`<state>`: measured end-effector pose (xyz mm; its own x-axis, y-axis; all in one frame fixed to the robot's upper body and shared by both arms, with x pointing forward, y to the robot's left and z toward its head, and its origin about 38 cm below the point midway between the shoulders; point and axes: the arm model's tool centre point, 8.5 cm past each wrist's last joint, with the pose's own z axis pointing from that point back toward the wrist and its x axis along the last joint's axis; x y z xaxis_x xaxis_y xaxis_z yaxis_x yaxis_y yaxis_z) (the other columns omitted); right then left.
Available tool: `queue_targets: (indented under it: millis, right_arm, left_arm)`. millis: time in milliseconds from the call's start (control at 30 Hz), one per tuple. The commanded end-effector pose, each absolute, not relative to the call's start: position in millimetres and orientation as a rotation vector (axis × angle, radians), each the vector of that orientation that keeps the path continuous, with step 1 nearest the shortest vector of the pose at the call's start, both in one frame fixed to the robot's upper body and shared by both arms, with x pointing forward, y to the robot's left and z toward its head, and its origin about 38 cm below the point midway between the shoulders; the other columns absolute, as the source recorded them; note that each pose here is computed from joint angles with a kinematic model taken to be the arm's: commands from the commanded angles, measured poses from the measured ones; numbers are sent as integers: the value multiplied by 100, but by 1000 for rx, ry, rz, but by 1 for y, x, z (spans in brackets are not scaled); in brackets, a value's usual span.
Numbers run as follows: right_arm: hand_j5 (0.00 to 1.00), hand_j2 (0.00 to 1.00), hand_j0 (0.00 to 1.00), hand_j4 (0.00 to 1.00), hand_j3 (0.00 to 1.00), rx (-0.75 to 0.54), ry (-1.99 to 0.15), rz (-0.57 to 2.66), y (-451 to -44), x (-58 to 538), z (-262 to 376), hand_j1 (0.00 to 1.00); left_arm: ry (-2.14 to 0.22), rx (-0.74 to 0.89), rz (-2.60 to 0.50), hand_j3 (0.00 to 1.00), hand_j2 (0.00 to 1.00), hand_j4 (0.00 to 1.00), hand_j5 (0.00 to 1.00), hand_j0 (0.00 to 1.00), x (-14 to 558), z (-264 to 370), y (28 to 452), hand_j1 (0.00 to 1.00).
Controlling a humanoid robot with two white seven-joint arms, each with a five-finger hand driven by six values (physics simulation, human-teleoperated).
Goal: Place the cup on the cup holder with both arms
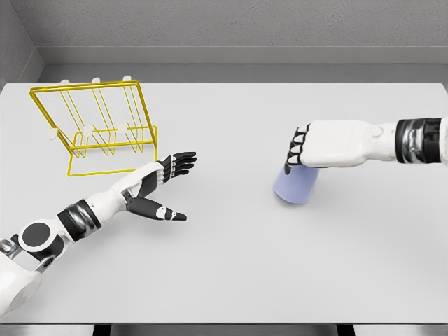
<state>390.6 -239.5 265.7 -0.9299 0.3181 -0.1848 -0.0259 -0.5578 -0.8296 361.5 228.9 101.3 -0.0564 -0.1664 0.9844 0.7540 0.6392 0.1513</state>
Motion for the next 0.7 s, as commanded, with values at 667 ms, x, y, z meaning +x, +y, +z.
queue_targets:
  millis: [667]
  right_arm:
    - [100, 100, 100, 100, 100, -542, -1637, 2177, -302, 387, 333, 100]
  left_arm:
    - [-1444, -528, -805, 100, 100, 100, 100, 100, 362, 102, 230, 100]
